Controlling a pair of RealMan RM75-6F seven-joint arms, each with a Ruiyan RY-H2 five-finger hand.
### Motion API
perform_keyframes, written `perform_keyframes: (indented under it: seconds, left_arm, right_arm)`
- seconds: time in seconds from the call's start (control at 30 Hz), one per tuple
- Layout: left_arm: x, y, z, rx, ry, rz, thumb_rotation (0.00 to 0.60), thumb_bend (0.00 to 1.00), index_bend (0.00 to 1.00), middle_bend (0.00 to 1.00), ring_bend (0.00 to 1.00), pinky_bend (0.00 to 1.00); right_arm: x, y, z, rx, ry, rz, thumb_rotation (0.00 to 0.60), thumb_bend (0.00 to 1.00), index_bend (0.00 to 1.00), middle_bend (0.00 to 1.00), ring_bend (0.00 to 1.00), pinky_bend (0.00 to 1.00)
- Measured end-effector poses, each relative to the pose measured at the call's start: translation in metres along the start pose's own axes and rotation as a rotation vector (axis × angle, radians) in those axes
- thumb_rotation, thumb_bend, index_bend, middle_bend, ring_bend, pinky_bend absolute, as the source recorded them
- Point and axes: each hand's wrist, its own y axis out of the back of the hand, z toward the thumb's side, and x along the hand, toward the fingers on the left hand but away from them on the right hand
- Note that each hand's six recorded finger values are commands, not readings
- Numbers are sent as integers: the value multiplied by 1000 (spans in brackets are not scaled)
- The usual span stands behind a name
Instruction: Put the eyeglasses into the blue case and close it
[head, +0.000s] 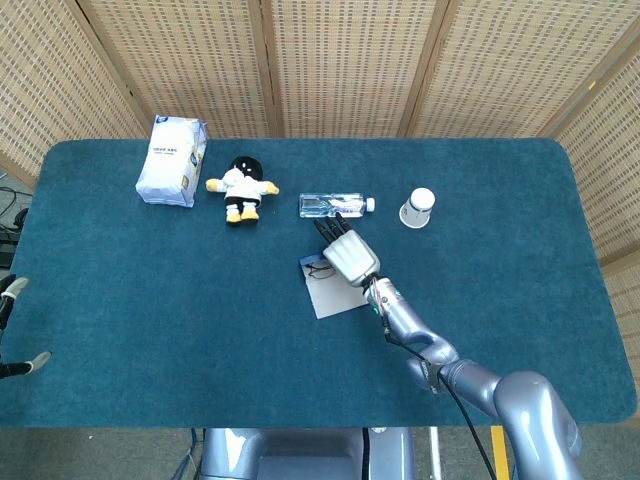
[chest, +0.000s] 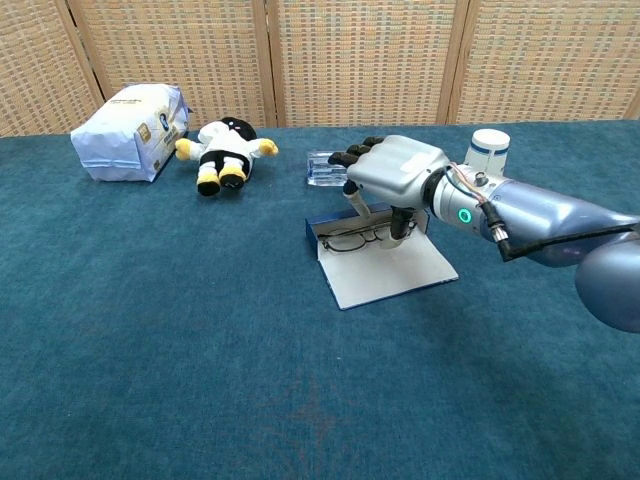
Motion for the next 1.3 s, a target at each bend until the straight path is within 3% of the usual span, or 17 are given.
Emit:
perform_keyframes:
  seconds: [0.37, 0.63, 1.3]
  left_arm:
    - [-3, -2, 4, 9, -18, -3, 600, 135, 0, 0, 0, 0]
    - [-4, -3, 7, 14, -32, -4, 600, 136, 0, 0, 0, 0]
    - [-5, -2, 6, 9, -29, -3, 600, 136, 0, 0, 0, 0]
  right_arm:
    - [47, 34, 2, -59, 54, -117, 600, 2, 61, 0, 0, 68]
    - [86, 11, 8, -25, 118, -108, 600, 42, 94, 0, 0, 79]
    - [80, -17, 31, -7, 148, -123, 600, 211, 196, 68, 0, 107]
